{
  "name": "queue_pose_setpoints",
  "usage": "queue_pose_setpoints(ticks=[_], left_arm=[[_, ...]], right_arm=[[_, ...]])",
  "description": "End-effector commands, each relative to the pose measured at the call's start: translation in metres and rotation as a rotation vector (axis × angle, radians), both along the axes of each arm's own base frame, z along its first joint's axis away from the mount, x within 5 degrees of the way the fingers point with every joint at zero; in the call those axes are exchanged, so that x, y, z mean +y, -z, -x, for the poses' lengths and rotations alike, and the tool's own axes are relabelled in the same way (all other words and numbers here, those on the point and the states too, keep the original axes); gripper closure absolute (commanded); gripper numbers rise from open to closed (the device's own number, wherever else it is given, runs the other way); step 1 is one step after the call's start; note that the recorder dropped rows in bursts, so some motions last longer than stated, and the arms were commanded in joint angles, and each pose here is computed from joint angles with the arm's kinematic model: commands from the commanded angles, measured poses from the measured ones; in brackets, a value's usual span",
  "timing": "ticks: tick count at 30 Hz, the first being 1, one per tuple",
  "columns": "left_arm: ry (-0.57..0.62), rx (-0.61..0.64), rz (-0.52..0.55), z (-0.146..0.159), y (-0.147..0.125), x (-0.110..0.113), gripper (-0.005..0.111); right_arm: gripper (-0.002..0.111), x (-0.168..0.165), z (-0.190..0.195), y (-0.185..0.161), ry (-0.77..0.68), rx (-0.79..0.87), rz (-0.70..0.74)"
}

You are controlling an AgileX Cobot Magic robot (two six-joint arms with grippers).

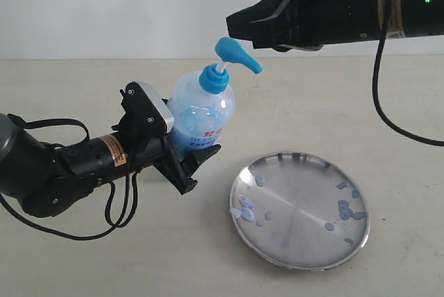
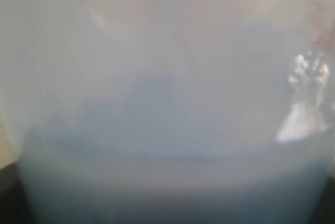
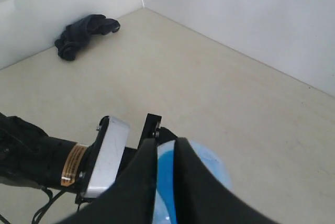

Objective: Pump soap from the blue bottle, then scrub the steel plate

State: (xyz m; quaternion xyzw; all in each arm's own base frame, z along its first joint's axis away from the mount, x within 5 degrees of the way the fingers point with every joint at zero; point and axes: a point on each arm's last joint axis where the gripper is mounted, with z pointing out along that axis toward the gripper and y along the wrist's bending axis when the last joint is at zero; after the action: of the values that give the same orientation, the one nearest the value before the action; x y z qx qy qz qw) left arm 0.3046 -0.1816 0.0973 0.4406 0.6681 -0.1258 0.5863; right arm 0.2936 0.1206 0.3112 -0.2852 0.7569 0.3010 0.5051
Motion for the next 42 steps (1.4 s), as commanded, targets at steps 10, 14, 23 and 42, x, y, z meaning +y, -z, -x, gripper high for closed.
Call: queue_pose_setpoints(ticks=[10, 14, 23, 42], left_arm=[[-0.002, -0.027, 0.023, -0.001, -0.007, -0.002, 0.102], [0.0, -0.027, 0.023, -0.001, -0.007, -0.003, 0.102], [0.02, -0.03, 0.019, 0.001, -0.006, -0.004, 0.102], [0.027, -0.008, 0.052, 0.003, -0.007, -0.008, 0.102]], right_arm=[[0.109, 0.0, -0.011, 0.02, 0.034, 0.099, 0.024], [0.109, 0.001, -0.014, 0.027, 0.029, 0.128, 0.03], [0.109, 0.0, -0.015, 0.049, 0.049, 0.23, 0.05], [0.109, -0.009, -0.013, 0.054, 0.139, 0.141, 0.122]])
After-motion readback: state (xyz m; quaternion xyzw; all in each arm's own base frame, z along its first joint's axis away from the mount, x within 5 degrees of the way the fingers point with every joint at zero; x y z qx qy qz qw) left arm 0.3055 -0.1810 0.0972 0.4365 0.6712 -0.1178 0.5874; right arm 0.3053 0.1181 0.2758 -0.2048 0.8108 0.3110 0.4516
